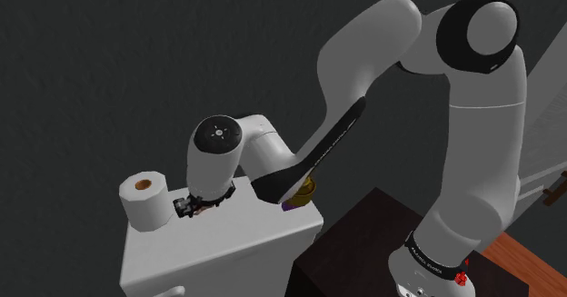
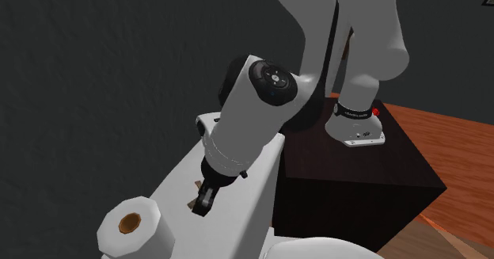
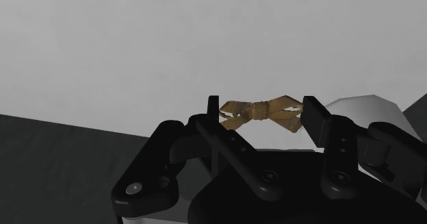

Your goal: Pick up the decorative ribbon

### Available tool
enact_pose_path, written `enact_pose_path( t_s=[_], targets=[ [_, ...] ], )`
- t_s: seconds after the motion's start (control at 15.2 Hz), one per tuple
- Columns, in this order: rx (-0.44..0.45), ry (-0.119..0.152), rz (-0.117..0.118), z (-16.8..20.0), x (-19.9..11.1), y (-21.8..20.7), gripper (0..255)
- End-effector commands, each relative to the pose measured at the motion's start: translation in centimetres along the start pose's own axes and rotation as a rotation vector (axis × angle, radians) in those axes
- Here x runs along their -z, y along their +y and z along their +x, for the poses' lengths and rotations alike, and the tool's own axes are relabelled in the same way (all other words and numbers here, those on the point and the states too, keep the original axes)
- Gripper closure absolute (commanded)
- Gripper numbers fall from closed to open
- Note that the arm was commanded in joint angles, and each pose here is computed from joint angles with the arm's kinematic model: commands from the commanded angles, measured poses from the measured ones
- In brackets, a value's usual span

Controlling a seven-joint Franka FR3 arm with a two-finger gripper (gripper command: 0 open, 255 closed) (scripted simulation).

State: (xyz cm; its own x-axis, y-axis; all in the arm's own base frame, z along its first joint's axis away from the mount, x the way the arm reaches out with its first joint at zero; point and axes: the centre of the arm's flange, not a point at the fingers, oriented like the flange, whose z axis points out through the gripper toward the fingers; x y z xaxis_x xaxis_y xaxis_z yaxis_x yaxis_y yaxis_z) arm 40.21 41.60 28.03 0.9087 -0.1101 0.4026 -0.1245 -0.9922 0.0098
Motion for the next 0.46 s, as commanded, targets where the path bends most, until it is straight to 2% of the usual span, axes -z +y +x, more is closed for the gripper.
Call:
enact_pose_path(
  t_s=[0.0,0.4],
  targets=[
    [0.0,0.0,0.0,0.5,0.9,0.1,255],
    [0.0,0.0,0.0,1.4,2.9,0.1,255]
  ],
)
